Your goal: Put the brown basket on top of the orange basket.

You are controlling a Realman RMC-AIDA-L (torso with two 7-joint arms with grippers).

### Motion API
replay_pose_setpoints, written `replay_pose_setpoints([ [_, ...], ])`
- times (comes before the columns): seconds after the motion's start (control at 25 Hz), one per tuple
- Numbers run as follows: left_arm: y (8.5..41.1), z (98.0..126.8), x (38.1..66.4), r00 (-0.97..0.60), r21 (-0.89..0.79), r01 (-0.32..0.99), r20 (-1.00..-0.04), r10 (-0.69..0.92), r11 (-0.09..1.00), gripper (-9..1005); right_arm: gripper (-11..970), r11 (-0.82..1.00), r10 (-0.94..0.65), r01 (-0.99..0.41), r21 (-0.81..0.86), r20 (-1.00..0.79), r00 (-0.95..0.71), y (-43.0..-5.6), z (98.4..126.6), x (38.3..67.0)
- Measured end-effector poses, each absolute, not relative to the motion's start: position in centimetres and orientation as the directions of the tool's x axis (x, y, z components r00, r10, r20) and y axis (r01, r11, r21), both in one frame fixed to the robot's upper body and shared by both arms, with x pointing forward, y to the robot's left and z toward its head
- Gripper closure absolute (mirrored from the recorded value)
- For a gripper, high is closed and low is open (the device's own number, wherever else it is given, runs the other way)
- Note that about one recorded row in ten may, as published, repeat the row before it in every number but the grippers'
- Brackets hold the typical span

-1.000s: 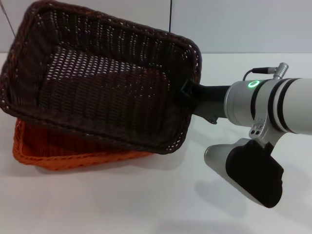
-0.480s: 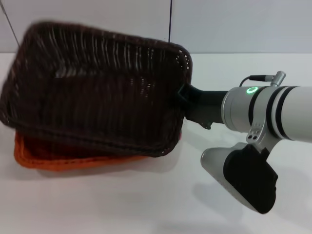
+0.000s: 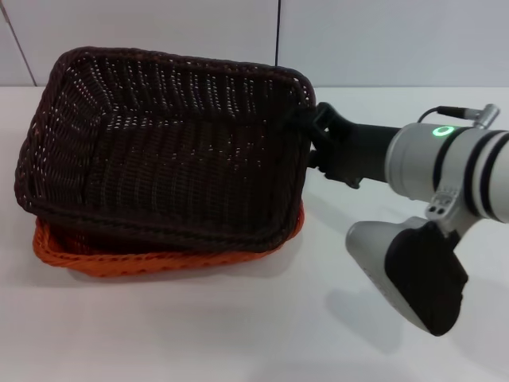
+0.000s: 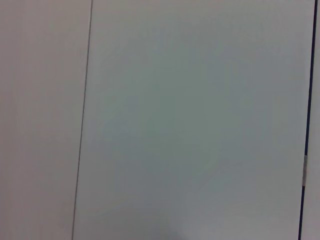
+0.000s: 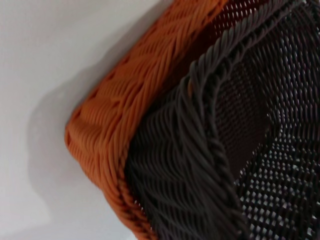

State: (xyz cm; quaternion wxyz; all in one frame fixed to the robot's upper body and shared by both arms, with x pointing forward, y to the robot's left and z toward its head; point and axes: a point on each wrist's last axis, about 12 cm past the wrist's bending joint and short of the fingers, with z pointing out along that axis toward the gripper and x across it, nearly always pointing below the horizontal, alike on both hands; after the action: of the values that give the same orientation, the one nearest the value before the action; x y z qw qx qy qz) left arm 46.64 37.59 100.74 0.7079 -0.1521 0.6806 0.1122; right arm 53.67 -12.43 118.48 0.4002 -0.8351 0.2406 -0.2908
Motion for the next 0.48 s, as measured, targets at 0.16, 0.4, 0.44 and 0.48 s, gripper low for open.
replay_pose_setpoints([
  [0.16,37.6,100.8,46.9,0.047,-0.064,-0.366,-0.998,-0.051,0.929,195,341,-0.555,-0.655,-0.185,-0.811,0.29,0.698,-13.4,118.4,52.6],
  [0.4,37.5,100.9,47.4,0.043,-0.063,-0.359,-0.998,-0.051,0.931,195,274,-0.548,-0.667,-0.193,-0.814,0.286,0.688,-14.0,118.1,51.3],
  [0.44,37.5,100.9,47.5,0.042,-0.062,-0.358,-0.998,-0.05,0.931,195,274,-0.545,-0.67,-0.193,-0.816,0.285,0.685,-14.1,118.1,51.1],
  [0.48,37.5,100.9,47.5,0.04,-0.061,-0.358,-0.998,-0.049,0.932,195,274,-0.539,-0.673,-0.19,-0.82,0.284,0.683,-14.1,118.2,50.8],
])
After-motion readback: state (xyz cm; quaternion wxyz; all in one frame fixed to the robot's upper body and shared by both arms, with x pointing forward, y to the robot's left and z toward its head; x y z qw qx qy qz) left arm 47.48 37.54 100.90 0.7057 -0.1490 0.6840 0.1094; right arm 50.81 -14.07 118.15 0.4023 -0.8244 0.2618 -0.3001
